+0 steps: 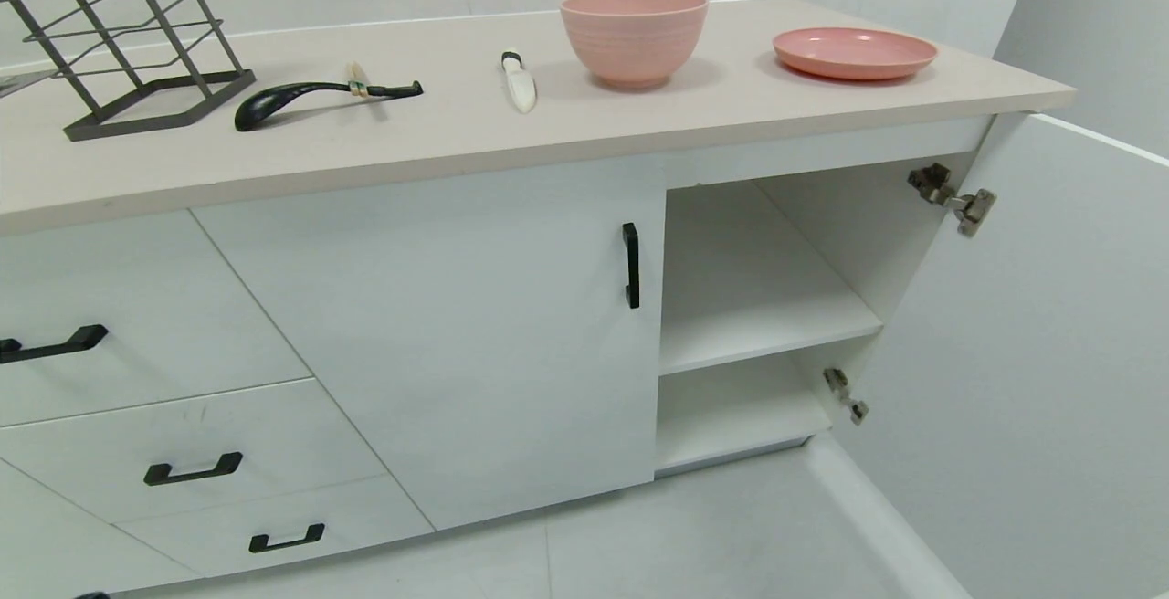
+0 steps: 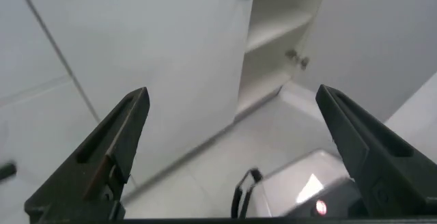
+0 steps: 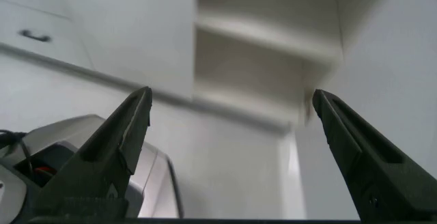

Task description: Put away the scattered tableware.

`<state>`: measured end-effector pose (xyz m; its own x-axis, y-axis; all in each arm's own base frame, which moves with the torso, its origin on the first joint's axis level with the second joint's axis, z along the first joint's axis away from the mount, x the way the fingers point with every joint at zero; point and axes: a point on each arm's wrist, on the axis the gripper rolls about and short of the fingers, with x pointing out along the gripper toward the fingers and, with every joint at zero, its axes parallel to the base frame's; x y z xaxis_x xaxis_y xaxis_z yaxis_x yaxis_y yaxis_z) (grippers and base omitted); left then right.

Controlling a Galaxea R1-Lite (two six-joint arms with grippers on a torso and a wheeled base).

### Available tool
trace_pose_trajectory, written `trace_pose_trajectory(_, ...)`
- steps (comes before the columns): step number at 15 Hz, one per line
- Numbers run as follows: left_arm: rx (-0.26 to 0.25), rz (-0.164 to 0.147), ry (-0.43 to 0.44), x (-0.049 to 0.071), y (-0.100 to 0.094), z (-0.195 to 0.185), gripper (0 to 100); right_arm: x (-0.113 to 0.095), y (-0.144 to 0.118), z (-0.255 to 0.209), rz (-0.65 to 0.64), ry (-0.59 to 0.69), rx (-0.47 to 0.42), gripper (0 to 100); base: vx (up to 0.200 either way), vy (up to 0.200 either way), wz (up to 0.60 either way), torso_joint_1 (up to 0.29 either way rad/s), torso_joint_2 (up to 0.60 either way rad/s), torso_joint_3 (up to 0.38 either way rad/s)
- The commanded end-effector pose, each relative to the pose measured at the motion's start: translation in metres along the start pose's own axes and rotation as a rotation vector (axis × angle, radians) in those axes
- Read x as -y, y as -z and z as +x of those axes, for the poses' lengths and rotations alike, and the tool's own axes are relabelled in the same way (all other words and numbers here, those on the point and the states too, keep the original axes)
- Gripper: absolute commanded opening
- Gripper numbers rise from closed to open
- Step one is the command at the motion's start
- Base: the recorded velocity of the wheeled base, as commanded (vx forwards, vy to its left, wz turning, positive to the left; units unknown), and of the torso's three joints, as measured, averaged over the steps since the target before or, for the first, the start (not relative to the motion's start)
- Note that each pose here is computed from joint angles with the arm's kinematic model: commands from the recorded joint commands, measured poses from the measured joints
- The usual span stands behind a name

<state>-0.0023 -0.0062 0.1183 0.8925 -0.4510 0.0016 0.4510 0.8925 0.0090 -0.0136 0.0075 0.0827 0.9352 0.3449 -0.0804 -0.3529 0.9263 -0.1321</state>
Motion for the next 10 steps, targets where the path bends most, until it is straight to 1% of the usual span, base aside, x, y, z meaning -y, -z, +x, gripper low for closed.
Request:
trace_pose_trajectory(1,0.029,0.028,-0.059,0.005,0.028,-0.014,100,-0.002,0.004,-0.01,0.017,0.117,0.092,100,0.0,0.0,0.0,0.0,0.0,0.0)
trace_pose_trajectory(2,0.007,0.022,-0.058,0.005,0.03,-0.014,100,-0.002,0.004,-0.01,0.018,0.125,0.091,100,0.0,0.0,0.0,0.0,0.0,0.0)
trace_pose_trajectory(3,-0.046,0.026,-0.071,0.005,0.035,-0.014,100,-0.001,0.004,-0.01,0.02,0.163,0.086,100,0.0,0.0,0.0,0.0,0.0,0.0)
trace_pose_trajectory(4,-0.054,0.043,-0.107,0.005,0.036,-0.014,100,-0.001,0.004,-0.01,0.021,0.184,0.084,100,0.0,0.0,0.0,0.0,0.0,0.0)
trace_pose_trajectory(5,-0.057,0.049,-0.128,0.004,0.036,-0.014,100,-0.001,0.004,-0.01,0.021,0.189,0.083,100,0.0,0.0,0.0,0.0,0.0,0.0)
trace_pose_trajectory(6,-0.054,0.051,-0.199,0.004,0.036,-0.014,100,-0.001,0.004,-0.01,0.023,0.19,0.083,100,0.0,0.0,0.0,0.0,0.0,0.0)
trace_pose_trajectory(7,-0.05,0.056,-0.236,0.004,0.037,-0.015,100,-0.001,0.004,-0.01,0.023,0.19,0.083,100,0.0,0.0,0.0,0.0,0.0,0.0)
trace_pose_trajectory(8,-0.002,0.089,-0.421,0.005,0.039,-0.02,100,-0.001,0.004,-0.01,0.025,0.198,0.082,100,0.0,0.0,0.0,0.0,0.0,0.0)
trace_pose_trajectory(9,-0.028,0.069,-0.487,0.004,0.043,-0.021,100,0.0,0.005,-0.01,0.026,0.22,0.078,100,0.0,0.0,0.0,0.0,0.0,0.0)
trace_pose_trajectory(10,-0.016,0.045,-0.497,0.004,0.043,-0.021,100,0.001,0.007,-0.01,0.035,0.266,0.059,100,0.0,0.0,0.0,0.0,0.0,0.0)
